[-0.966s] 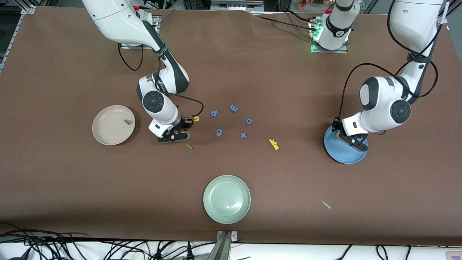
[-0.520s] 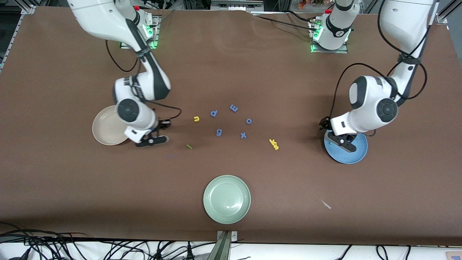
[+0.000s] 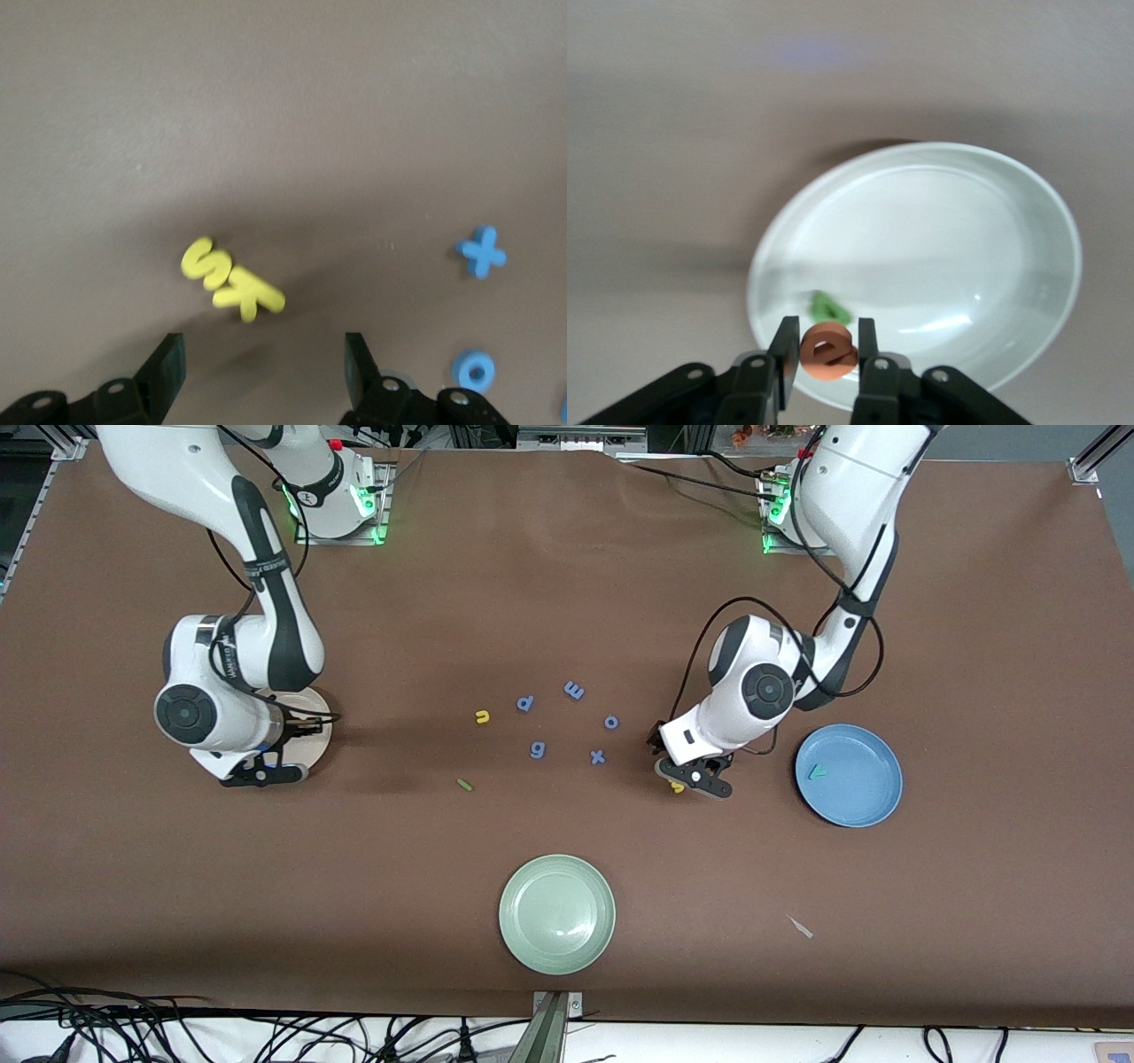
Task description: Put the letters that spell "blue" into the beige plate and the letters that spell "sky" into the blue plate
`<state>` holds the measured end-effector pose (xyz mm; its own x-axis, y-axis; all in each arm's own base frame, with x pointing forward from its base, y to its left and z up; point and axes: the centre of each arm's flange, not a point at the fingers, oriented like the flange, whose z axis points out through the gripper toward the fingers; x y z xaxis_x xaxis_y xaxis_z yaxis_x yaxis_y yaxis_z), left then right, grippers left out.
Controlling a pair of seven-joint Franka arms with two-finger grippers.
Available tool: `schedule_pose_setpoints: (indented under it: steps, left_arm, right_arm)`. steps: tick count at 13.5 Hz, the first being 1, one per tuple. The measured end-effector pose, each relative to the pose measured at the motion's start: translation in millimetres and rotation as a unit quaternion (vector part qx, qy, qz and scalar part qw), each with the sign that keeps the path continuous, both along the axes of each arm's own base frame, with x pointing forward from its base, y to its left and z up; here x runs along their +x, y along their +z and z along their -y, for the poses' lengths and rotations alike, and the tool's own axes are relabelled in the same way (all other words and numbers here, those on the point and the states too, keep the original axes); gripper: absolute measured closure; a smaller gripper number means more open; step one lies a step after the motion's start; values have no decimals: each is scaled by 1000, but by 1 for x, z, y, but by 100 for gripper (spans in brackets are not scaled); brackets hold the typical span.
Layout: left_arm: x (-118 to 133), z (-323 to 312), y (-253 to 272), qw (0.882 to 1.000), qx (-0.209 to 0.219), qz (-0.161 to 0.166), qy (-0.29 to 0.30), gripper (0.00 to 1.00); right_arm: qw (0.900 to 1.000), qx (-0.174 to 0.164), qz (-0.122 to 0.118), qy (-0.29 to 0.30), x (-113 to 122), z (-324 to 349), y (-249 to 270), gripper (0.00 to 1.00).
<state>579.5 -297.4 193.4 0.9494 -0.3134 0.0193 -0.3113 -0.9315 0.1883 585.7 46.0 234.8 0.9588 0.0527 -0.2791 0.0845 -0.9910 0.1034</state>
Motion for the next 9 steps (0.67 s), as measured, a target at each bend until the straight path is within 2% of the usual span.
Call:
schedule_pose_setpoints:
  steps: [2,3,4,6,7,8,9]
  left_arm:
    - [6,-1,-15,1000,0,7,6,22]
    - [7,-1,-20,1000,1,7,7,23]
    - [7,-1,-23,1000,1,7,7,23]
    - [9,-3,-22,1000,2,9,9,39]
    - [9,-3,-22,1000,2,9,9,40]
    - [10,-4,-22,1000,2,11,10,46]
    - [11,-4,-22,1000,1,13,11,60]
  right_arm:
    - [1000,-3,-2,-5,0,6,-3,42]
    - [1000,-1,-1,-1,0,0,-2,35]
    - [1000,2,2,5,1,-11,0,22]
    - [1000,19,9,11,0,-52,3,1]
    - [999,28,14,8,-2,-79,4,0]
    - [999,32,19,5,-5,-104,4,0]
    - [999,34,28,-1,-9,-129,5,0]
